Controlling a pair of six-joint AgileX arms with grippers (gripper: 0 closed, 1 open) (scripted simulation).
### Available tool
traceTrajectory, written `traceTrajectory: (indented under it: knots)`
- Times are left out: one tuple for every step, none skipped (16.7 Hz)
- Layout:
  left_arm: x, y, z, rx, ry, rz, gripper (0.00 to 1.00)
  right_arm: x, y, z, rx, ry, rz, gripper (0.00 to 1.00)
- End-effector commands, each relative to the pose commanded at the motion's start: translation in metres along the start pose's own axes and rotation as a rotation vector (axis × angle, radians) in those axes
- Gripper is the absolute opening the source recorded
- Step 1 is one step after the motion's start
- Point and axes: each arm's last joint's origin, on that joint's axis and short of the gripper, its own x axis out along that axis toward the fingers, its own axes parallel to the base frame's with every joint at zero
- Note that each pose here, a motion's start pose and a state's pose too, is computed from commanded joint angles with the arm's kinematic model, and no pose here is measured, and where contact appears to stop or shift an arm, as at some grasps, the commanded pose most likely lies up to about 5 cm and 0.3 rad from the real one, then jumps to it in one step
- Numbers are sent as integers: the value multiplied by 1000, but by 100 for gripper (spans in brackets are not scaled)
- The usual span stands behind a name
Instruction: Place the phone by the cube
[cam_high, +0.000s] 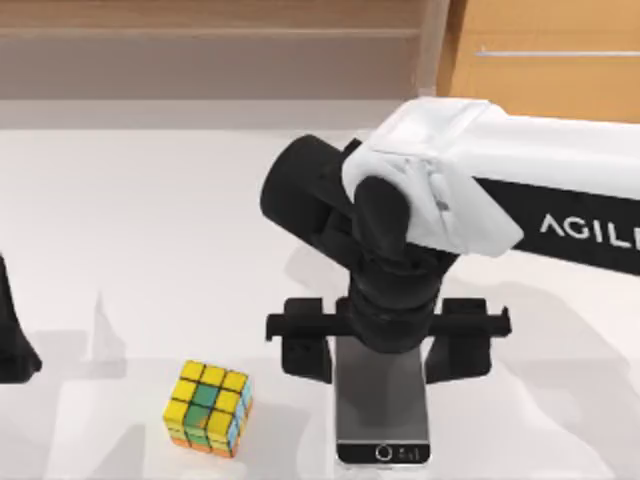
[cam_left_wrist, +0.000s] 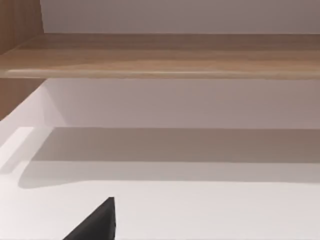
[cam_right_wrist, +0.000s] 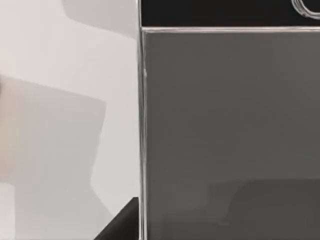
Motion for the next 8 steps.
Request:
traceTrajectory:
  knots:
    - [0,0,0,0,0,0,100,0,0,0,0,0,0,0]
    - [0,0,0,0,0,0,100,0,0,0,0,0,0,0]
    - [0,0,0,0,0,0,100,0,0,0,0,0,0,0]
    - [0,0,0,0,0,0,100,-1,-1,1,6,-3,4,0]
    - [0,0,0,0,0,0,100,-1,-1,1,6,-3,4,0]
    - [0,0,0,0,0,0,100,-1,-1,1,6,-4,5,0]
    - [0,0,0,0,0,0,100,-1,-1,1,6,-6,7,0]
    - [0,0,0,0,0,0,100,-1,-1,1,6,-8,10,0]
